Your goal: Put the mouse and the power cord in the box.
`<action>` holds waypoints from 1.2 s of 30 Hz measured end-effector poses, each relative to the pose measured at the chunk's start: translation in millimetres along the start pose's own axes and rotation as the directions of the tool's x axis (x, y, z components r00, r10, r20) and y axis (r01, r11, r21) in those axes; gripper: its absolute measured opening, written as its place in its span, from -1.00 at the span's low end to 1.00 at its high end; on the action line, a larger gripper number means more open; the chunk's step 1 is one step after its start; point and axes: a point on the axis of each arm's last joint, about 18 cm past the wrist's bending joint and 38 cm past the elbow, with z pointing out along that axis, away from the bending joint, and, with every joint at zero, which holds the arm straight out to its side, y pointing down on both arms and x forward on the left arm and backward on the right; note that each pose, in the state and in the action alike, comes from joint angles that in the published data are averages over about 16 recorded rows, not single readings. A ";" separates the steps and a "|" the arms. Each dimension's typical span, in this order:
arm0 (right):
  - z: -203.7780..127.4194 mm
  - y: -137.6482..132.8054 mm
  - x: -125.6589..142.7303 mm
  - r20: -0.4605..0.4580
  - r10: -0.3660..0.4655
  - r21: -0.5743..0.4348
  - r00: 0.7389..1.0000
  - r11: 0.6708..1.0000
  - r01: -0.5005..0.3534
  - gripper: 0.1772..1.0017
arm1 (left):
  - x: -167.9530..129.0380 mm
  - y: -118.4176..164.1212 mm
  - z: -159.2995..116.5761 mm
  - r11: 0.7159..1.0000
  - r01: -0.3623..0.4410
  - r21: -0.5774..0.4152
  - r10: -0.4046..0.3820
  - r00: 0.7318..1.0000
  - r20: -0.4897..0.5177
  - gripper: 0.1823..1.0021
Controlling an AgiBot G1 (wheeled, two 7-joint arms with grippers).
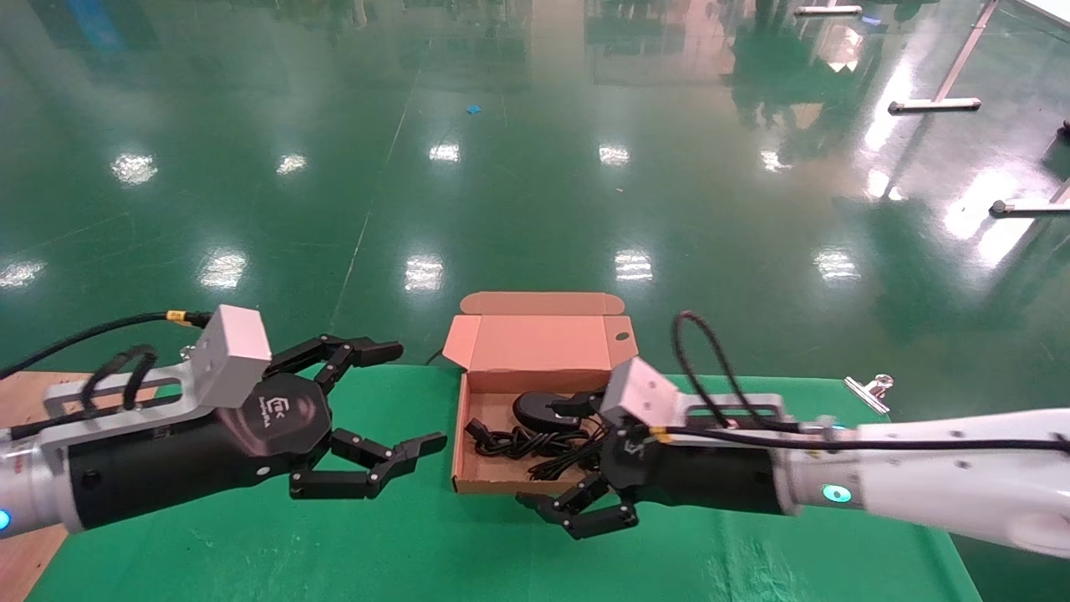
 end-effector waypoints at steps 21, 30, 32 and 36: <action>-125.9 -43.0 -50.0 0.111 0.035 0.275 0.993 0.959 -0.065 1.00 | 48.0 -45.3 -35.7 0.990 0.025 0.139 0.010 0.969 -0.246 1.00; -170.5 -62.5 -76.4 0.160 -0.018 0.331 0.987 0.943 -0.036 1.00 | 65.1 -57.8 -51.7 0.985 0.020 0.174 0.039 0.944 -0.327 1.00; -176.2 -65.1 -80.3 0.167 -0.027 0.337 0.986 0.941 -0.031 1.00 | 67.3 -59.2 -53.9 0.984 0.019 0.178 0.043 0.940 -0.337 1.00; -182.7 -68.3 -85.0 0.176 -0.038 0.343 0.984 0.939 -0.025 1.00 | 69.8 -60.8 -56.4 0.983 0.017 0.183 0.049 0.936 -0.349 1.00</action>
